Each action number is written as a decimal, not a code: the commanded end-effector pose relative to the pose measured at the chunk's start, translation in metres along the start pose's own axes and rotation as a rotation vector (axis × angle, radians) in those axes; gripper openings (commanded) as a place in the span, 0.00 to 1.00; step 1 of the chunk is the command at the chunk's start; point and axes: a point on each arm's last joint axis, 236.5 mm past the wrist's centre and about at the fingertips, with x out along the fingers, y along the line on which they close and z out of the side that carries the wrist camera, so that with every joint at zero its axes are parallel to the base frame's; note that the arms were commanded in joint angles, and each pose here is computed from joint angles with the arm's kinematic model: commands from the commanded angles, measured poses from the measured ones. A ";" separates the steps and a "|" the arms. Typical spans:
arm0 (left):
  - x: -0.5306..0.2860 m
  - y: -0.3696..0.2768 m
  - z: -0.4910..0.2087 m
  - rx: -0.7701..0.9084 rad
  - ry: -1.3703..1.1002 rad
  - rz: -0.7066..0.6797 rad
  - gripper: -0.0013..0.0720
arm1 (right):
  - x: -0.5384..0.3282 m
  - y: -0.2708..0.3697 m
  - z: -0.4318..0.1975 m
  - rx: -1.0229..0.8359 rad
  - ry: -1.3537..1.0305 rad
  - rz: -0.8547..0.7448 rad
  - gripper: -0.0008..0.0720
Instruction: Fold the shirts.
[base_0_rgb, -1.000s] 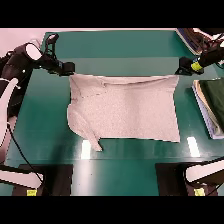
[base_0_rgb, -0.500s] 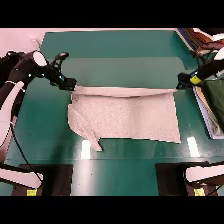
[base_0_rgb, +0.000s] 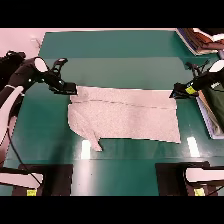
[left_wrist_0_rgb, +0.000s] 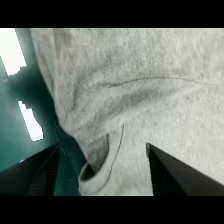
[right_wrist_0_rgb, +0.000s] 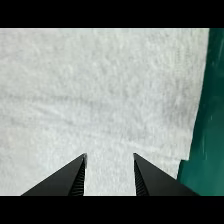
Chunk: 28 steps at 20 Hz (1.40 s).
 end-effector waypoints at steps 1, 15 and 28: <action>-0.035 0.009 -0.030 -0.062 -0.004 0.070 0.84 | -0.026 0.012 -0.012 -0.038 -0.063 0.002 0.49; 0.029 -0.041 -0.199 -0.418 0.069 -0.207 0.84 | -0.061 0.037 -0.014 -0.063 -0.176 0.047 0.47; 0.038 -0.039 -0.179 -0.470 -0.016 -0.229 0.60 | -0.062 0.049 -0.011 -0.056 -0.189 0.097 0.46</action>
